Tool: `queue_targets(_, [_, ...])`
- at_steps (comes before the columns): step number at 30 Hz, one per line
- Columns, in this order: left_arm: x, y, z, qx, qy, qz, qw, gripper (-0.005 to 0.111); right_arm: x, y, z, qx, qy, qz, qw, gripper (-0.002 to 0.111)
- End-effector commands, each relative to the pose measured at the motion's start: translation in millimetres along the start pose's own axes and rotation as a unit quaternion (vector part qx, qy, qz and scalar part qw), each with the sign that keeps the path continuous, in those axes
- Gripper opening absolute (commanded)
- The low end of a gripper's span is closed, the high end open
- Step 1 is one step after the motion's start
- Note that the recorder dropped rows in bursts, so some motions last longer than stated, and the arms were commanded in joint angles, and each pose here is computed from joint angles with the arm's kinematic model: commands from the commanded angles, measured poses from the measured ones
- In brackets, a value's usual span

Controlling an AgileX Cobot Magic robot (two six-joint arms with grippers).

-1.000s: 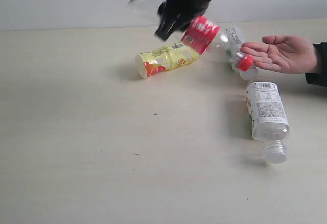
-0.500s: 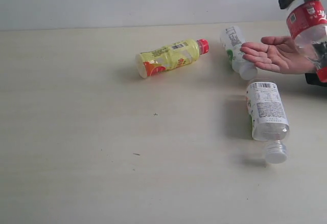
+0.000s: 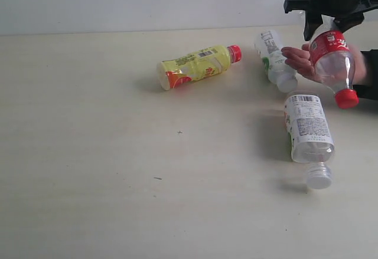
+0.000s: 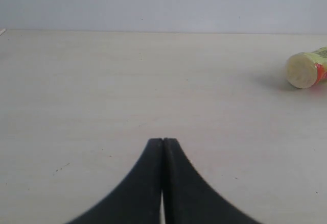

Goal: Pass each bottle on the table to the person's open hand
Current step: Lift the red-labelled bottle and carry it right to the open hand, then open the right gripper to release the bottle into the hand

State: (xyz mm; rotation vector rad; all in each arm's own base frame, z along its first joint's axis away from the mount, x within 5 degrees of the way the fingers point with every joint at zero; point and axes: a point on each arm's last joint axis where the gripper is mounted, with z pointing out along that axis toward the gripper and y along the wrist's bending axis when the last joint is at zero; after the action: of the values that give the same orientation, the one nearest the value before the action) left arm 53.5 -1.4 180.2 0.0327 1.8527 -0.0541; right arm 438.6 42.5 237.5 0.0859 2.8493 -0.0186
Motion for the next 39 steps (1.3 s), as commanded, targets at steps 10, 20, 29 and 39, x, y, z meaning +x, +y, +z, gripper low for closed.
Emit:
queue_targets(10, [-1.0,-0.1,-0.5,0.0,-0.007,-0.006,1.0,0.0,-6.3,-2.4,11.9,0.012,-0.018,-0.007,1.0,0.027])
queue_targets(20, [-1.0,-0.1,-0.5,0.0,-0.007,-0.006,1.0,0.0,-8.2,-3.5,11.8,0.019,-0.029,-0.016,0.999,0.079])
queue_targets(29, [-1.0,-0.1,-0.5,0.0,-0.007,-0.006,1.0,0.0,-10.2,-7.0,11.5,0.038,-0.038,-0.028,0.998,0.081])
queue_targets(39, [-1.0,-0.1,-0.5,0.0,-0.007,-0.006,1.0,0.0,-14.7,-6.4,2.9,0.033,-0.07,-0.028,0.997,0.083])
